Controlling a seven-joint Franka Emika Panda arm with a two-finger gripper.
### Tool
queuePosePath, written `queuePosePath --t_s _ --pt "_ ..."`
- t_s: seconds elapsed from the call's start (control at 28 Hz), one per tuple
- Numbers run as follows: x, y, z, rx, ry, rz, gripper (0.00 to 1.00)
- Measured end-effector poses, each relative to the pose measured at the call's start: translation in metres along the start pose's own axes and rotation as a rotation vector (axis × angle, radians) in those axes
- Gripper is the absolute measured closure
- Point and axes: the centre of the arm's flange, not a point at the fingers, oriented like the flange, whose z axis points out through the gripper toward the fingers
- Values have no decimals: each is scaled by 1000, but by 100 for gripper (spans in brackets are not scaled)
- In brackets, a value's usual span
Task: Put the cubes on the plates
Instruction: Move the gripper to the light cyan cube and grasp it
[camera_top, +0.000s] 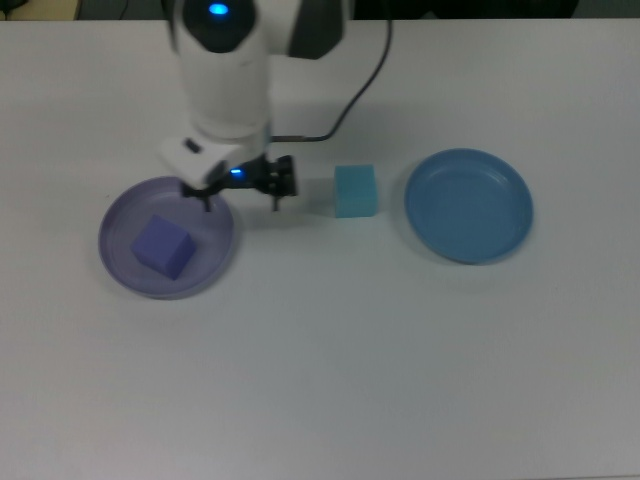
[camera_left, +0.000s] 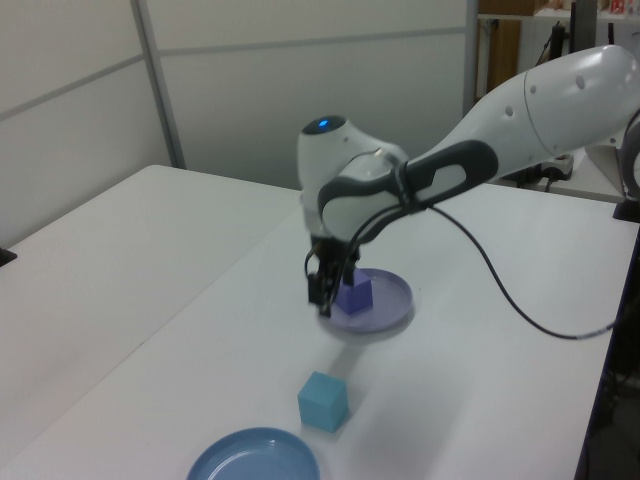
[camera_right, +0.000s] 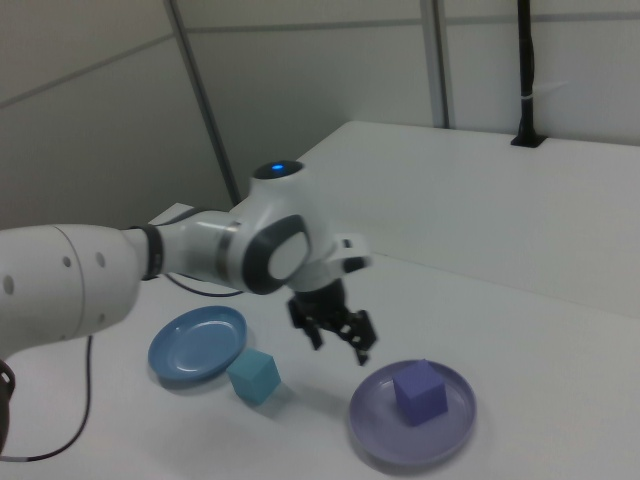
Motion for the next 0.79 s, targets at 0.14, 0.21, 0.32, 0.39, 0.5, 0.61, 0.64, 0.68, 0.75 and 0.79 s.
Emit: queuePosePath --t_s 0.14,0.21,0.32,0.39,0.5,0.61,0.64,0.68,0.75,0.79 --pt "-12 -49 3 32 -21 -53 0" --pt "-22 -76 2 41 -31 -87 0" --pt "-34 -103 1 39 -48 -119 0" --pt "-42 -119 1 35 -60 -138 0" --pt "-48 -134 4 33 -71 -163 0" --pt "-53 -145 10 32 -84 -182 0" --pt "-54 -147 11 32 -87 -185 0" --pt "-54 -149 13 32 -91 -188 0" --pt "-56 -150 17 32 -99 -190 0" --pt "-56 -150 19 32 -102 -190 0"
